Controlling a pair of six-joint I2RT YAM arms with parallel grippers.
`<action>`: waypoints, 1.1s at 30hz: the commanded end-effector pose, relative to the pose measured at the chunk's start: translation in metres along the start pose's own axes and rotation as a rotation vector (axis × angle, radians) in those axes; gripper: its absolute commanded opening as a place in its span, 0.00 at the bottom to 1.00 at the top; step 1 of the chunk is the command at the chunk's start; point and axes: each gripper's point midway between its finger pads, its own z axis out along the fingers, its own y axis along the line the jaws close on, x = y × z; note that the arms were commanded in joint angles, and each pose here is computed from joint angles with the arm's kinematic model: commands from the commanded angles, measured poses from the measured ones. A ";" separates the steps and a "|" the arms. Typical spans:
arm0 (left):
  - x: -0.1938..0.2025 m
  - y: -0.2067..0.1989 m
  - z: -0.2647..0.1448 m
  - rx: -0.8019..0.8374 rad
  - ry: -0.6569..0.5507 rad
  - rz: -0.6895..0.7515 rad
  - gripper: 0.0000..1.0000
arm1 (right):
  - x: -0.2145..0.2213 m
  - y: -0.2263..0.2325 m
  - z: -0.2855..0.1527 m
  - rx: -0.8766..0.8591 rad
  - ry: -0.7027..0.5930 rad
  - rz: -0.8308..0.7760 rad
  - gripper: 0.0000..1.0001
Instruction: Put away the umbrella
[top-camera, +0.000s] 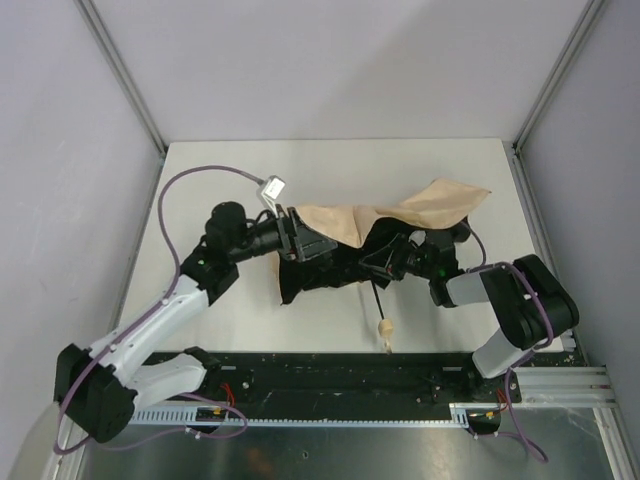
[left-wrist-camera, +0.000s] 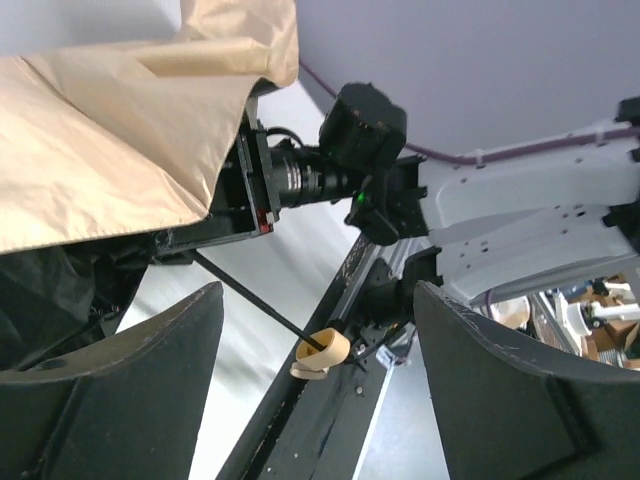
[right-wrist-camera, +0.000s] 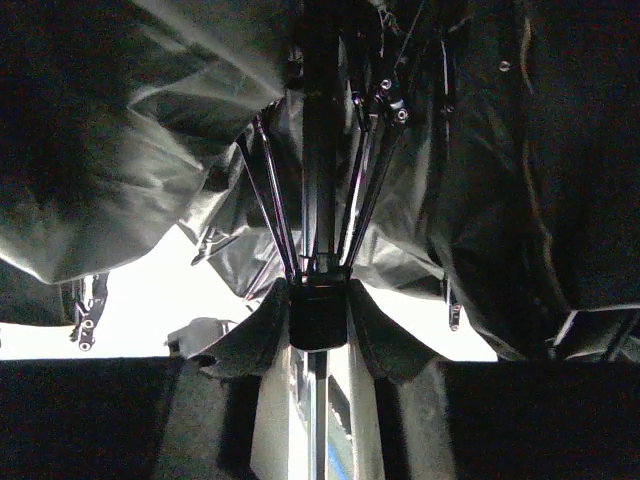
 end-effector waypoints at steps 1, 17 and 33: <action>-0.045 -0.035 -0.027 0.070 -0.133 0.086 0.84 | -0.022 0.071 -0.013 -0.231 -0.063 -0.286 0.00; -0.131 -0.076 -0.072 0.104 -0.237 0.194 0.98 | -0.010 0.161 -0.066 -0.527 -0.131 -0.929 0.00; -0.070 -0.043 0.007 0.010 -0.077 0.273 0.99 | 0.031 0.199 -0.088 -0.810 -0.008 -0.962 0.00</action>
